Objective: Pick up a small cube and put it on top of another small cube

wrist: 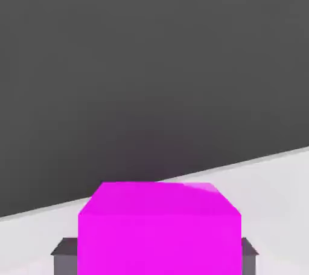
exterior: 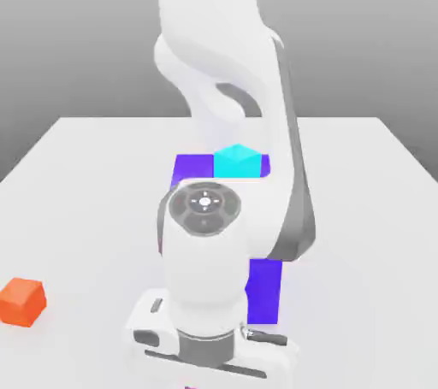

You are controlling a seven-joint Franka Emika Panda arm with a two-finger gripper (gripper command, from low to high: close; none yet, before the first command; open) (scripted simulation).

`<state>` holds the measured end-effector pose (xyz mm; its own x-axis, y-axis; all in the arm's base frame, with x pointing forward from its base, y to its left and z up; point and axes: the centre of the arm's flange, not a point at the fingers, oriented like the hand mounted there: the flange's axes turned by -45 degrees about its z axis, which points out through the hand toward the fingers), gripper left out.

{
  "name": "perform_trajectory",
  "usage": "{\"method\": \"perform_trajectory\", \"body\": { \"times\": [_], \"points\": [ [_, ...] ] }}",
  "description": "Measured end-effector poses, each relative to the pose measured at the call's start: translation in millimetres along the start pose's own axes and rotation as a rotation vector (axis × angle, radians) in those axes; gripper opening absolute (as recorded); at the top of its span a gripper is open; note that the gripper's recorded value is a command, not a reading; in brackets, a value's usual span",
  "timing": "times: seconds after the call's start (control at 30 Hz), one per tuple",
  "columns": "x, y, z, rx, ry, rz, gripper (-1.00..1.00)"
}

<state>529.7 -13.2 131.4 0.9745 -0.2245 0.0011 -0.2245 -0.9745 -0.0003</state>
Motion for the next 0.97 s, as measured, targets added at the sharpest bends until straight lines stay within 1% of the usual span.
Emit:
{"method": "perform_trajectory", "body": {
  "times": [0.07, 0.2, 0.23, 0.37, 0.53, 0.6, 0.63, 0.67, 0.87, 0.97],
  "points": [
    [0, 0, 0, 0.000, 0.000, 0.000, -1.00],
    [0, 0, -48, 0.000, -0.001, -0.001, -1.00],
    [1, -16, -58, 0.001, -0.002, -0.042, -1.00],
    [-6, -117, -74, 0.002, -0.007, -0.296, -1.00],
    [-42, -237, -92, 0.005, -0.007, -0.598, -1.00],
    [-61, -284, -85, 0.005, -0.005, -0.718, -1.00],
    [-71, -308, -71, 0.004, -0.004, -0.778, -1.00],
    [-79, -324, -57, 0.003, -0.003, -0.820, 1.00],
    [-83, -332, -50, 0.002, -0.002, -0.841, 1.00],
    [-86, -339, -84, 0.001, -0.001, -0.859, 1.00]
  ]
}}
